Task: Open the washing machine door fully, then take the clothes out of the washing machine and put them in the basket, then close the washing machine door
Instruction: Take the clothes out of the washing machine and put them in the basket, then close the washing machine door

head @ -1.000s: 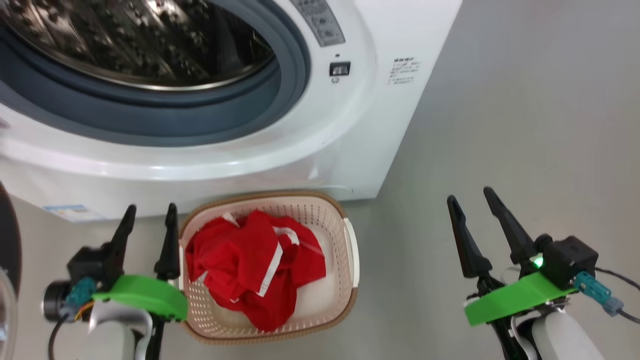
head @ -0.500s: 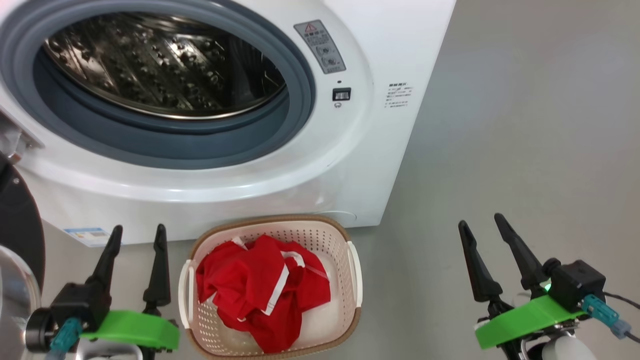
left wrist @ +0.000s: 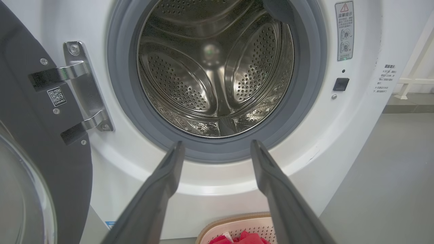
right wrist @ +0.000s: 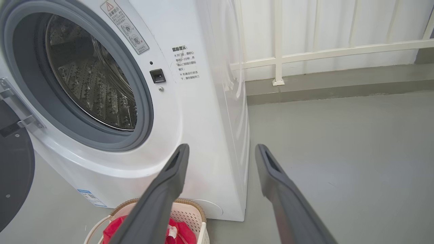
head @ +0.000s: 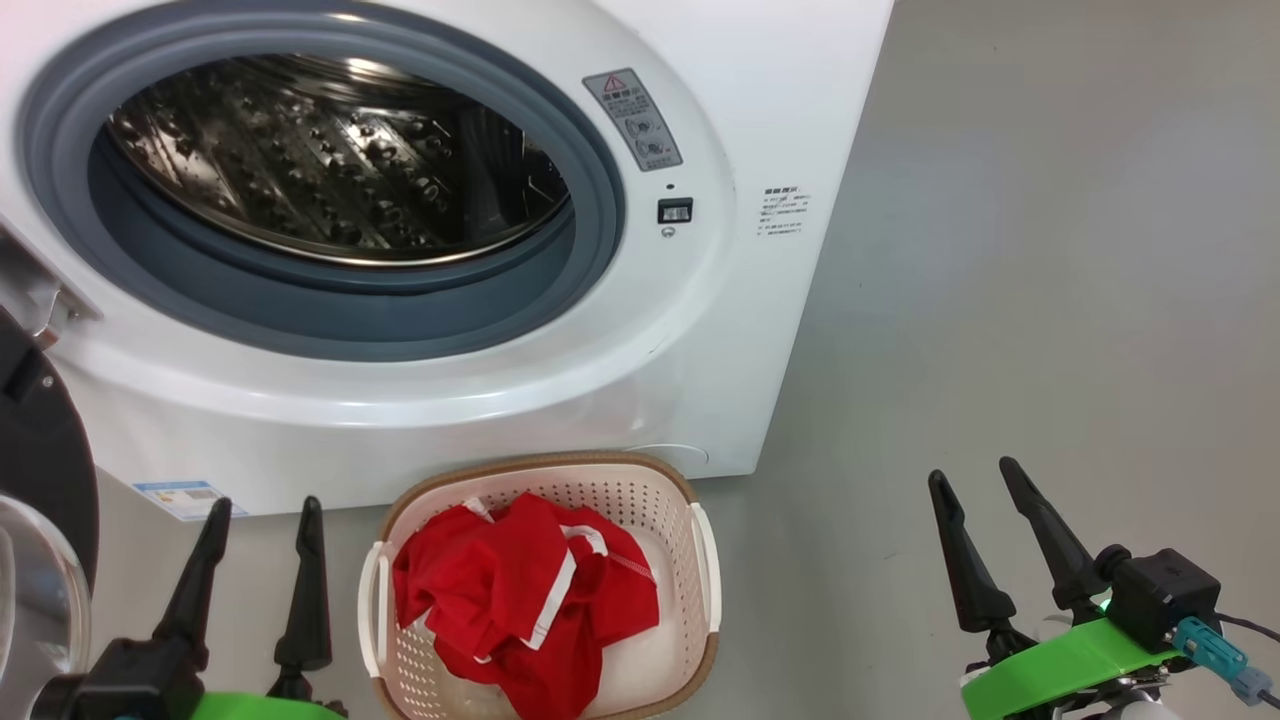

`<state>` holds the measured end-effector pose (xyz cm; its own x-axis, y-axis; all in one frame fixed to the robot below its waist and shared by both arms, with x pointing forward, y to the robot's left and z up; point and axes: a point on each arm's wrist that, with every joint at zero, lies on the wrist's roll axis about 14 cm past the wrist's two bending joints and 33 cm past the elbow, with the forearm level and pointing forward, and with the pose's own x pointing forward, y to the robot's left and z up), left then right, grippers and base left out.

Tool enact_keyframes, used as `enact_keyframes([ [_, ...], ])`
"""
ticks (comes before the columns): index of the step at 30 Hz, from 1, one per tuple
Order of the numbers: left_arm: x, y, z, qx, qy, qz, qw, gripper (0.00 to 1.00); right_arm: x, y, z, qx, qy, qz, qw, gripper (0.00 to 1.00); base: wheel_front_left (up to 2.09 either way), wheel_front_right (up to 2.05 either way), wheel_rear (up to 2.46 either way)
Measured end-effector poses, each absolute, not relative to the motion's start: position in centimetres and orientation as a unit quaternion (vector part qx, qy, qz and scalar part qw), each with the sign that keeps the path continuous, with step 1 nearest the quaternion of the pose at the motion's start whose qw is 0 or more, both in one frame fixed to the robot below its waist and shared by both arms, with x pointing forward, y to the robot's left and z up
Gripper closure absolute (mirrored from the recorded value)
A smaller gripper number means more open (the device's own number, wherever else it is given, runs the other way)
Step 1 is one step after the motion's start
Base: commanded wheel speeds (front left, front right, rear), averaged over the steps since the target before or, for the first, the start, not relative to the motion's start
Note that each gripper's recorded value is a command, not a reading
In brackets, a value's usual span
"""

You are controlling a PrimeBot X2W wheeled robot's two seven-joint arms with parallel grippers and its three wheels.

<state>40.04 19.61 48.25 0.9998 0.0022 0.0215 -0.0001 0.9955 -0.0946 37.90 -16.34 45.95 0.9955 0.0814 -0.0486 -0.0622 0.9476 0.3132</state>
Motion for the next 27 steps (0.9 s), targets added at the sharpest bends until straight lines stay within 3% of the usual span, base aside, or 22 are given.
enact_keyframes([
  [27, 39.39, 19.45, 48.17, -0.051, -0.009, -0.001, 0.999, 0.00, 37.74, -17.01, 46.32, 0.158, 0.023, 0.026, 0.987, 0.00, -0.03, 0.03, 0.00],
])
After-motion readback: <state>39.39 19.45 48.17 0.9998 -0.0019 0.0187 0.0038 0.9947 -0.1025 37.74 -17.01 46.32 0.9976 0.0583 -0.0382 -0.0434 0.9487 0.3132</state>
